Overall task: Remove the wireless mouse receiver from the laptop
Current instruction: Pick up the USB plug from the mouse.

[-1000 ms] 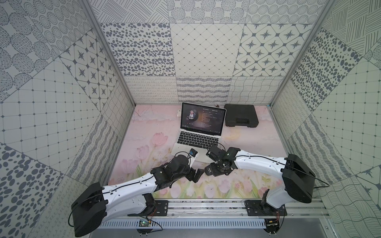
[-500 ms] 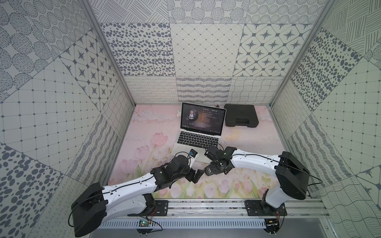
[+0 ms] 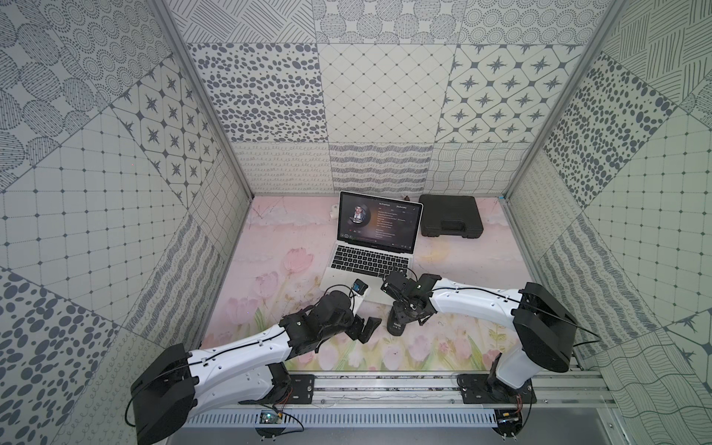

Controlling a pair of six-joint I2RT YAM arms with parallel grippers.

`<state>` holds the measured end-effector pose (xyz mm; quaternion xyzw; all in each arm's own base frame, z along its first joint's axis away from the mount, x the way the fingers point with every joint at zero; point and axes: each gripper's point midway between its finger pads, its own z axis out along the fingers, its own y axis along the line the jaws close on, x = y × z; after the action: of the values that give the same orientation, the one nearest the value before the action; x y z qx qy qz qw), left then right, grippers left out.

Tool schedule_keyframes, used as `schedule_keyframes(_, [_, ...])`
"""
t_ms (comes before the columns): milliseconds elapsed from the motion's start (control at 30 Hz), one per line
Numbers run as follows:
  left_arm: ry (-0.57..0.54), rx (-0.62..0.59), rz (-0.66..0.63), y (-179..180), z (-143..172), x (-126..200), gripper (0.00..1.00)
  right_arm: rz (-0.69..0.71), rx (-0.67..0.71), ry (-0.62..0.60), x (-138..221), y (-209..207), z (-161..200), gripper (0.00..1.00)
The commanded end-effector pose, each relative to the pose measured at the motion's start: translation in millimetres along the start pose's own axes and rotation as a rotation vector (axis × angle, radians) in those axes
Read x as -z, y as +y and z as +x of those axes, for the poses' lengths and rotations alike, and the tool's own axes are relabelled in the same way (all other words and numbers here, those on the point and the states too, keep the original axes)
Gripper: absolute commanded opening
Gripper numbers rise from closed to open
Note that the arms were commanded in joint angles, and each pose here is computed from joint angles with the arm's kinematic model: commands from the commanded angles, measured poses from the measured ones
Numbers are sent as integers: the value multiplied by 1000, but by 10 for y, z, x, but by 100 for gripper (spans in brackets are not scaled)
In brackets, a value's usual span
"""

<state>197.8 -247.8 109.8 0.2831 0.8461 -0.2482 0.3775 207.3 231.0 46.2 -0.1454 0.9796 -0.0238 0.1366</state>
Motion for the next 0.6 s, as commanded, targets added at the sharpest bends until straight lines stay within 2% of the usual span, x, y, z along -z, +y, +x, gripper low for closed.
schedule_keyframes(0, [-8,8,-5,21,-7,2,100,6,-18,-50,107,-40,-111,13])
schedule_keyframes(100, [-15,10,-9,27,-24,8,100,-29,-51,-44,164,-75,-122,13])
schedule_keyframes(200, [-37,6,-1,11,-70,12,100,-147,-145,-24,270,-132,-163,13])
schedule_keyframes(367, [-121,-57,51,-93,-252,12,100,-513,-346,5,622,-76,-332,14])
schedule_keyframes(567, [-252,-176,135,-284,-534,-56,99,-962,-532,85,1046,181,-503,15])
